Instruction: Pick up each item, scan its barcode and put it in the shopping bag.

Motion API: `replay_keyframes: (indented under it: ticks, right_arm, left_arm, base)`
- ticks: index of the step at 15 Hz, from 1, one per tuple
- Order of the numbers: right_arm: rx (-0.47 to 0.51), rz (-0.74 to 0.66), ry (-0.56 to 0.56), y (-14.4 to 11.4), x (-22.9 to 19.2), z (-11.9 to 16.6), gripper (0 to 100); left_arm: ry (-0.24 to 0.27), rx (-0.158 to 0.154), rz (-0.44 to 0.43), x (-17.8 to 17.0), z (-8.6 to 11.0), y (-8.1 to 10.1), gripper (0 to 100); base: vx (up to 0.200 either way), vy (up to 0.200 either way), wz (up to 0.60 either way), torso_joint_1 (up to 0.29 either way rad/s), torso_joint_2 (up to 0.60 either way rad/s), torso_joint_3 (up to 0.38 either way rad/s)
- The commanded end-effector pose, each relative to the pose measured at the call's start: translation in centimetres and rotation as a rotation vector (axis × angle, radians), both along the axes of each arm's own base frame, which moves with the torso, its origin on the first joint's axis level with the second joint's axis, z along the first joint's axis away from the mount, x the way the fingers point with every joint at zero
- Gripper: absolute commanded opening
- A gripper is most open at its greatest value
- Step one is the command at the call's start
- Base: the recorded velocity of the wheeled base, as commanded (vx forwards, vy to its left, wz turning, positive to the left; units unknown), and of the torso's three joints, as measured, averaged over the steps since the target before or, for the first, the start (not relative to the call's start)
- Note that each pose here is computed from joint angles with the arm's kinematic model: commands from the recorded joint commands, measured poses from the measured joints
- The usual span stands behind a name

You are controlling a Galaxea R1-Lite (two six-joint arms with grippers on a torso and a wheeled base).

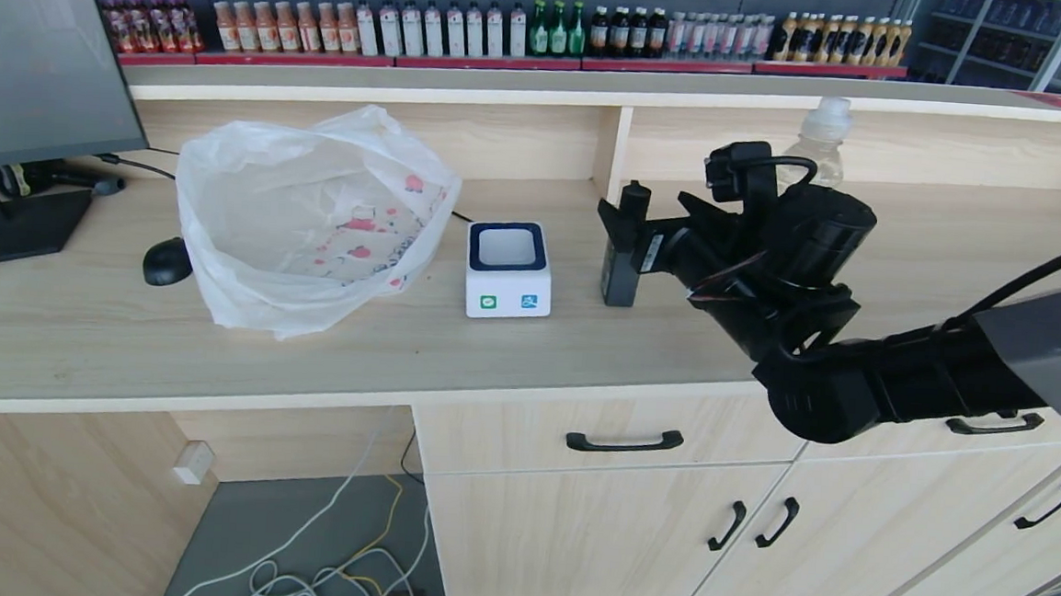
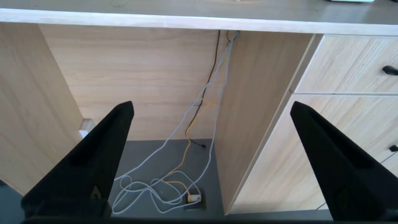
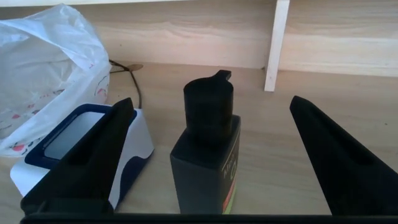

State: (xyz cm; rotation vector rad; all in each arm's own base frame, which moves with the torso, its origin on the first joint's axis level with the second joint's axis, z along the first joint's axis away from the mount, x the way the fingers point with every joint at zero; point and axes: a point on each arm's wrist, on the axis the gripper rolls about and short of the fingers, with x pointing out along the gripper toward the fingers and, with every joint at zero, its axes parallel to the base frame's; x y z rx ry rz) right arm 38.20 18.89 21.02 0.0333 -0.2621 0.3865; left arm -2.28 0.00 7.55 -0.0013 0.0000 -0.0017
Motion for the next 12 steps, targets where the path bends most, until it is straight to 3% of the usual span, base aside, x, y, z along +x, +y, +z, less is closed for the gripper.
replay_keyframes:
  ticks: [1, 12]
  right_arm:
    - [-0.010, -0.004, 0.019, 0.3, 1.0, -1.3, 100]
    - [0.006, -0.061, 0.017, 1.0, 2.7, -1.3, 100]
  left_arm:
    - [0.000, 0.000, 0.000, 0.0, 0.0, 0.0, 100]
    - [0.000, 0.001, 0.000, 0.0, 0.0, 0.0, 100]
  base:
    - [0.000, 0.000, 0.00, 0.000, 0.00, 0.000]
    - [0.000, 0.000, 0.00, 0.000, 0.00, 0.000]
